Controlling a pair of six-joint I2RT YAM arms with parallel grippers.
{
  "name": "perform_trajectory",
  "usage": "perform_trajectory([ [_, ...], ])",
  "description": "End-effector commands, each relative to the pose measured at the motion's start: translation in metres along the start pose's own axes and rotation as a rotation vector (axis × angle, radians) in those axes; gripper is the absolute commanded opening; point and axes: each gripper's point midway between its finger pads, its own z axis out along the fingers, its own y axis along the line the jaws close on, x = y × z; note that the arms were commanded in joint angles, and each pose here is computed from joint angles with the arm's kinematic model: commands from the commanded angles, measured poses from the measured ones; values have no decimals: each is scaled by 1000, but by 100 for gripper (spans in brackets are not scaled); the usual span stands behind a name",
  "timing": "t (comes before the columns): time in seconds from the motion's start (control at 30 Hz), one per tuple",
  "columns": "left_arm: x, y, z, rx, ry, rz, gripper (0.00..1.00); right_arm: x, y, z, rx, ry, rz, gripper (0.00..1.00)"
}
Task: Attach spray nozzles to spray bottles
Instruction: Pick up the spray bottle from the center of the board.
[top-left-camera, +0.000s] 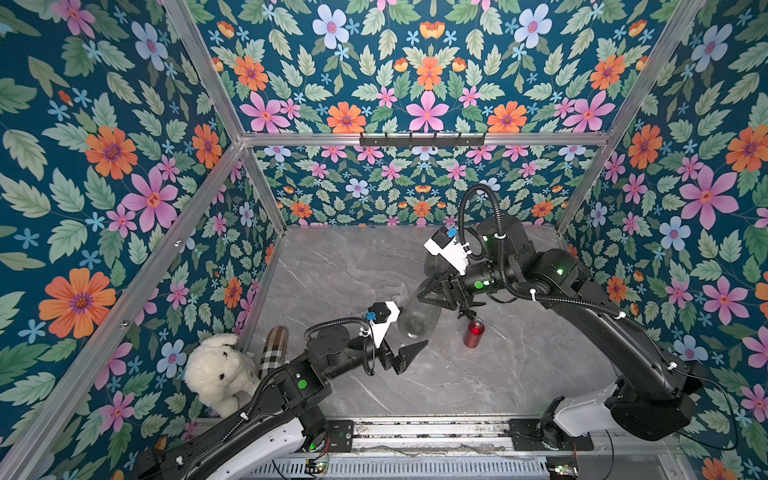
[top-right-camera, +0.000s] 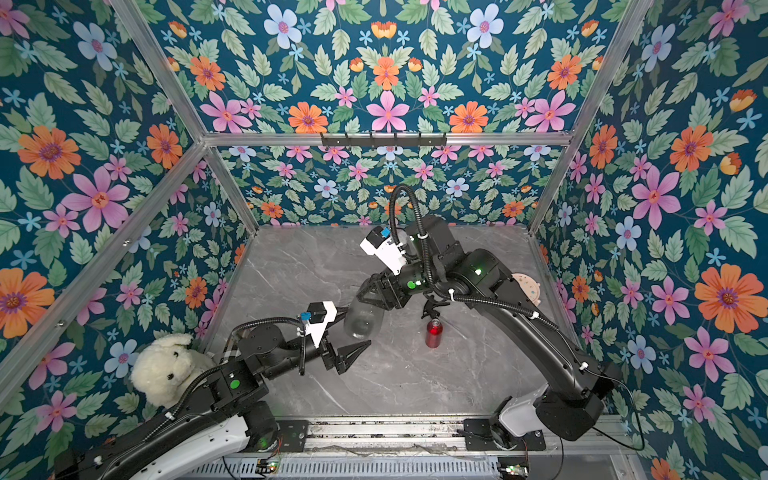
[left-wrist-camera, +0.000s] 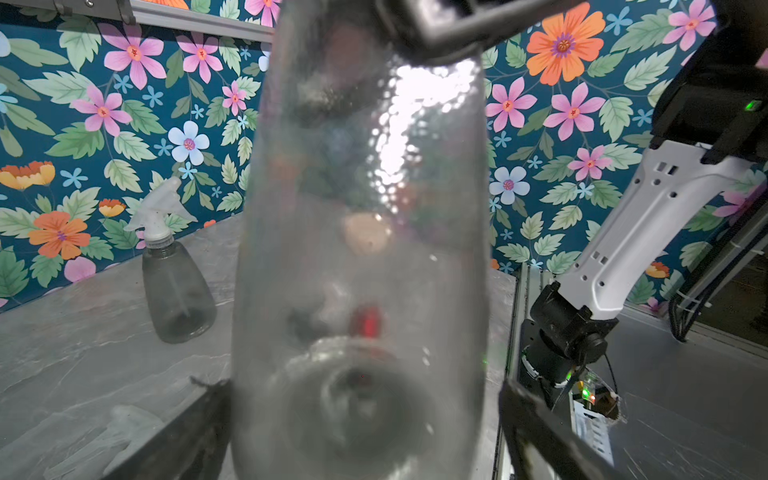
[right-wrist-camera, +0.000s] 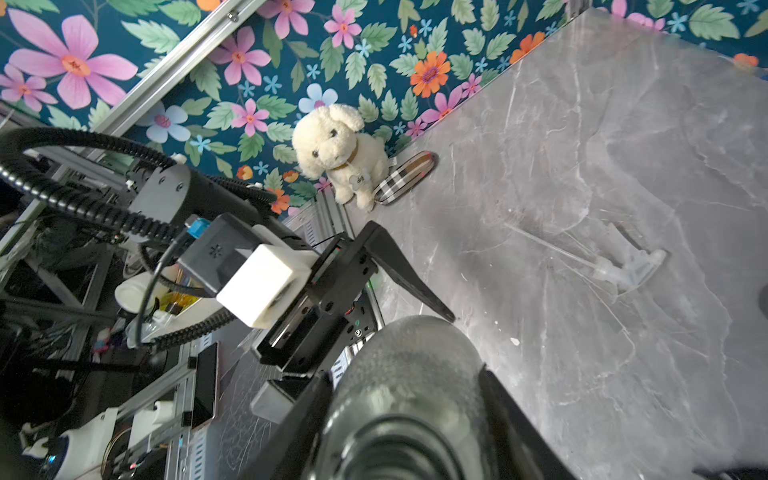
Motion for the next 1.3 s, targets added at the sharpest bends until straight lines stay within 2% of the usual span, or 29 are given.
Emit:
perform_trajectory([
  [0.0, -10, -6, 0, 32, -37, 16, 97, 1, 11, 5, -38, 28, -50, 54],
  [0.1, -10, -7, 0, 39, -36, 16, 93, -1, 21, 10, -62, 33, -74, 53],
  [0.37, -10, -6, 1, 36, -32, 12, 91, -8, 28, 22, -70, 2, -95, 53],
  [0.43, -8, -7, 3, 38, -22, 12, 88, -13, 32, 22, -78, -10, -107, 53],
  [0.6, -9, -6, 3, 34, -21, 12, 85, -14, 41, 31, -82, 11, -137, 54],
  [0.77, -12, -6, 0, 31, -34, 14, 77, -16, 43, 33, -84, -1, -140, 54],
  [0.87, -13, -6, 0, 31, -36, 15, 70, -18, 39, 31, -56, -19, -142, 66],
  [1.0, -15, -4, -2, 19, -46, 16, 62, -28, 34, 19, 5, -85, -156, 82],
  [1.13, -18, -2, -7, 0, -65, 18, 60, -49, 25, -20, 103, -242, -159, 84],
  [1.27, -27, 1, -14, -26, -98, 19, 54, -59, -16, -67, 182, -425, -9, 86],
])
